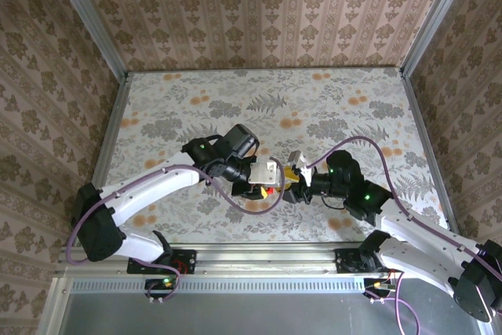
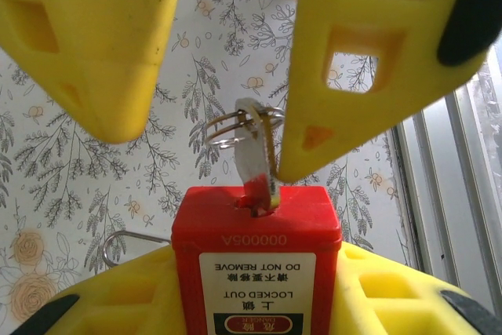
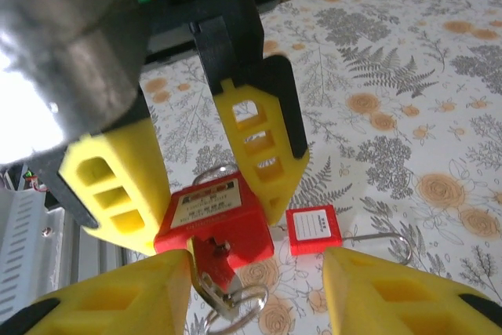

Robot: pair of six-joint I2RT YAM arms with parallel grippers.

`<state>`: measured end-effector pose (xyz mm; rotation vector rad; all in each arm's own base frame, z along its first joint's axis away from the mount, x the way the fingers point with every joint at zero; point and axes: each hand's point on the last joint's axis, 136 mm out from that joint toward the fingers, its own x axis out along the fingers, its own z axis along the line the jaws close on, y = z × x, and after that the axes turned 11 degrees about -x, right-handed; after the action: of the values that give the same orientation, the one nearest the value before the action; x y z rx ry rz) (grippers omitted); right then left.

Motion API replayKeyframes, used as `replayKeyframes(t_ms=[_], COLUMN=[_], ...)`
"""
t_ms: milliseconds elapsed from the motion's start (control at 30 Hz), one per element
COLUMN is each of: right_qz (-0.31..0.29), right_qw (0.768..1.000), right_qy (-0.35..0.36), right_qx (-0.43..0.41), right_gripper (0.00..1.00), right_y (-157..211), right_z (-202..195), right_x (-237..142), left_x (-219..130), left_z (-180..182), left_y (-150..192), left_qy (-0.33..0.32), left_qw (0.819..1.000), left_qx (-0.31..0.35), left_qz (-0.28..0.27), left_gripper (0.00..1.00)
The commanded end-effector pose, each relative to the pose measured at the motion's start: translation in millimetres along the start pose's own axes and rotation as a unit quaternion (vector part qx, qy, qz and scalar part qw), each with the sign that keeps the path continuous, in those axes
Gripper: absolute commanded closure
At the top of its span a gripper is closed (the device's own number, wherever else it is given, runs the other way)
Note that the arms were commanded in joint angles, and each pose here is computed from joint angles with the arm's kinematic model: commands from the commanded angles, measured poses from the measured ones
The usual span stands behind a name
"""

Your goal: Unlock with the key

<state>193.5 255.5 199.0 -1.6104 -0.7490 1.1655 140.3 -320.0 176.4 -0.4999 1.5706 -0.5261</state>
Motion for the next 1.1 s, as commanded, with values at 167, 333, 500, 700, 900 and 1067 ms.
replayKeyframes(t_ms=[167, 333, 500, 700, 900, 1067], right_qz=[-0.017, -0.025, -0.030, -0.030, -0.033, -0.026], right_qw=[1.000, 0.999, 0.999, 0.999, 0.998, 0.997], right_qy=[-0.019, -0.036, -0.037, -0.040, -0.035, -0.056], right_qx=[0.001, 0.013, 0.012, -0.017, -0.040, -0.050], right_gripper=[0.67, 0.71, 0.51, 0.29, 0.22, 0.22], right_y=[-0.1, -1.8, 0.1, 4.0, 5.3, 8.4], right_z=[8.0, 14.1, 16.2, 19.8, 17.3, 22.0], right_x=[3.5, 3.2, 1.2, -0.7, 2.4, 9.7], left_x=[-6.0, -4.9, -4.8, -4.7, -3.1, -2.1], left_z=[-3.0, -2.5, -2.9, -6.1, -11.5, -15.5], left_y=[-13.2, -12.6, -11.7, -11.0, -11.4, -12.8], left_qy=[0.006, 0.003, 0.003, 0.009, 0.017, 0.025], left_qw=[1.000, 1.000, 1.000, 1.000, 0.999, 0.999], left_qx=[0.021, 0.023, 0.024, 0.025, 0.028, 0.030], left_qz=[-0.013, -0.012, -0.010, -0.007, -0.006, -0.008], left_gripper=[1.00, 1.00, 1.00, 1.00, 1.00, 1.00])
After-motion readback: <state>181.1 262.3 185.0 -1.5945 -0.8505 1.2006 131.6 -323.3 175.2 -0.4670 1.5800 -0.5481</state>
